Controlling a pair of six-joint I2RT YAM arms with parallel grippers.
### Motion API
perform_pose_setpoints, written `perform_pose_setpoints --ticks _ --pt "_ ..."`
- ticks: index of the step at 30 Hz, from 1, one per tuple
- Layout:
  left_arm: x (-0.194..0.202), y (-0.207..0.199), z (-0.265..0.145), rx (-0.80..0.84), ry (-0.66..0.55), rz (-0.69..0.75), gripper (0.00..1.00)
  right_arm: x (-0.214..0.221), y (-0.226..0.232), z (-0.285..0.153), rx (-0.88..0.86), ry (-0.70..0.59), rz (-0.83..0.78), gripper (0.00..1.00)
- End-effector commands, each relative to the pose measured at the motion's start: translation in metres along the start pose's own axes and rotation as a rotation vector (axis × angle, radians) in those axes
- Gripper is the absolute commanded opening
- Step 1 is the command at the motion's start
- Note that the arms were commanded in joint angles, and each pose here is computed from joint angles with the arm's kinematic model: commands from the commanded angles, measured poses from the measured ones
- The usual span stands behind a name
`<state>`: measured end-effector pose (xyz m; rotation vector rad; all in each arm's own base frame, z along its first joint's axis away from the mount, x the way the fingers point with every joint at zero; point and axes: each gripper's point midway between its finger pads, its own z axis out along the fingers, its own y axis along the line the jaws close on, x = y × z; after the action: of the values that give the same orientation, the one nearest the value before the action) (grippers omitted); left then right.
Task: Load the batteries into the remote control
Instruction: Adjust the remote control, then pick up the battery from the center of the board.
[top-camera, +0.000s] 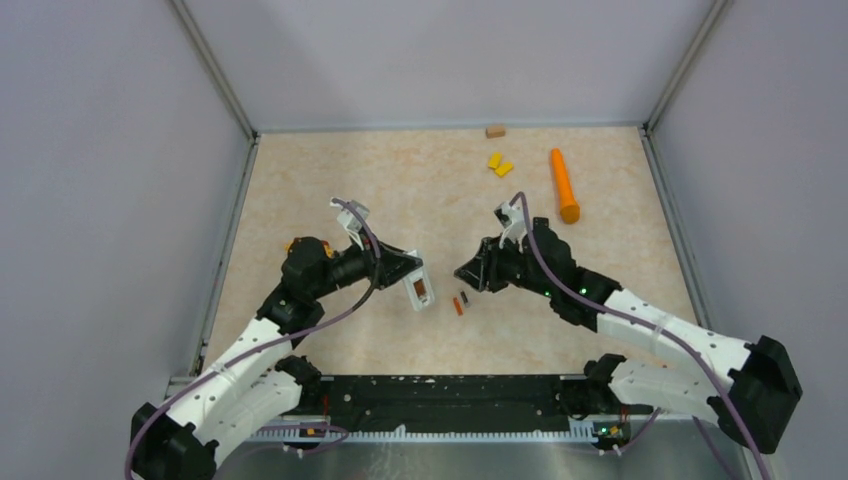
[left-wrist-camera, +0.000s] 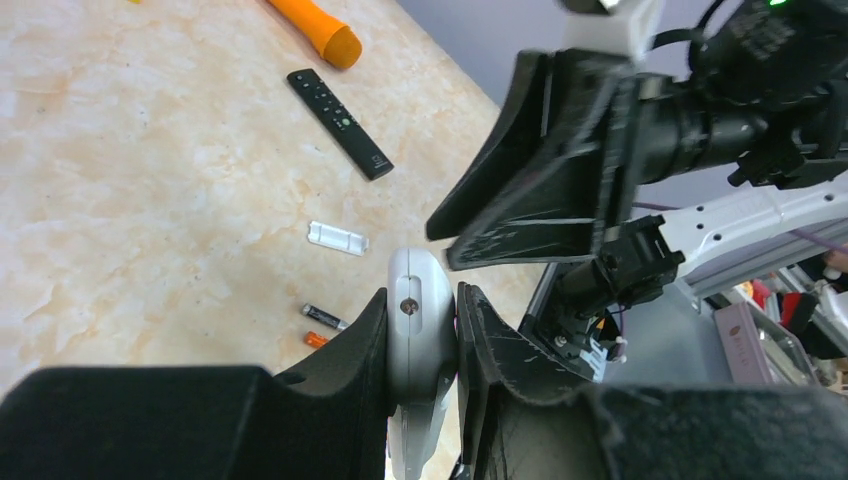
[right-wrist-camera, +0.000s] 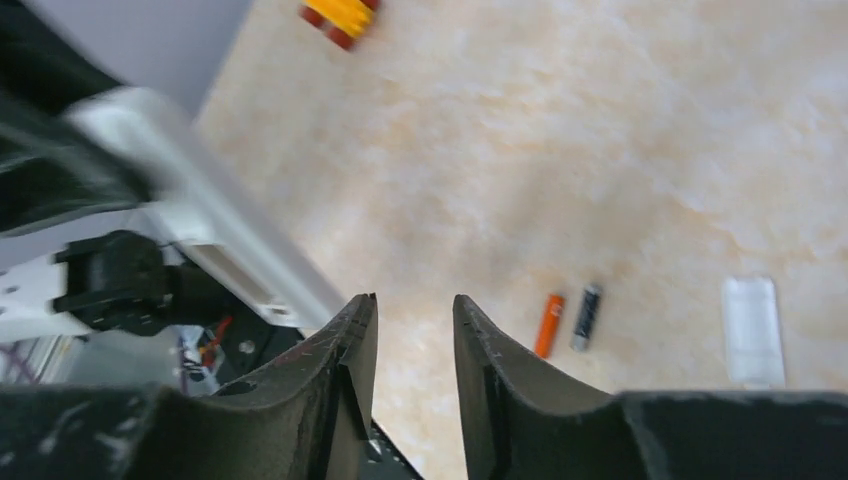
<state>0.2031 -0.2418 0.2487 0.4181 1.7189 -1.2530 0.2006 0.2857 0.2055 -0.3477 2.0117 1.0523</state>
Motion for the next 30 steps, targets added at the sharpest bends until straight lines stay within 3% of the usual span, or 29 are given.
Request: perform_pose_setpoints --ticks 1,6,14,16,22,30 --pt "-0.017 -0.009 -0.003 0.034 -0.053 0.133 0.00 0.020 -0.055 0.009 0.265 0.083 -0.014 0.32" --pt "-0.015 0.004 -0.001 -0.028 -0.048 0.116 0.00 0.049 -0.091 0.023 0.409 0.186 -0.023 0.32" --pt "-0.019 0.019 -0.006 -0.129 -0.086 0.095 0.00 0.075 -0.092 0.051 0.372 0.293 -0.096 0.39" --pt "-0.024 0.025 -0.012 -0.184 -0.119 0.089 0.00 0.077 -0.084 0.057 0.338 0.297 -0.115 0.38" --pt "-0.035 0.052 -0.034 -0.381 -0.210 0.078 0.00 0.085 -0.102 0.062 0.465 0.318 -0.125 0.31" --pt "-0.034 0.054 -0.040 -0.403 -0.220 0.080 0.00 0.092 -0.115 0.063 0.531 0.345 -0.131 0.25"
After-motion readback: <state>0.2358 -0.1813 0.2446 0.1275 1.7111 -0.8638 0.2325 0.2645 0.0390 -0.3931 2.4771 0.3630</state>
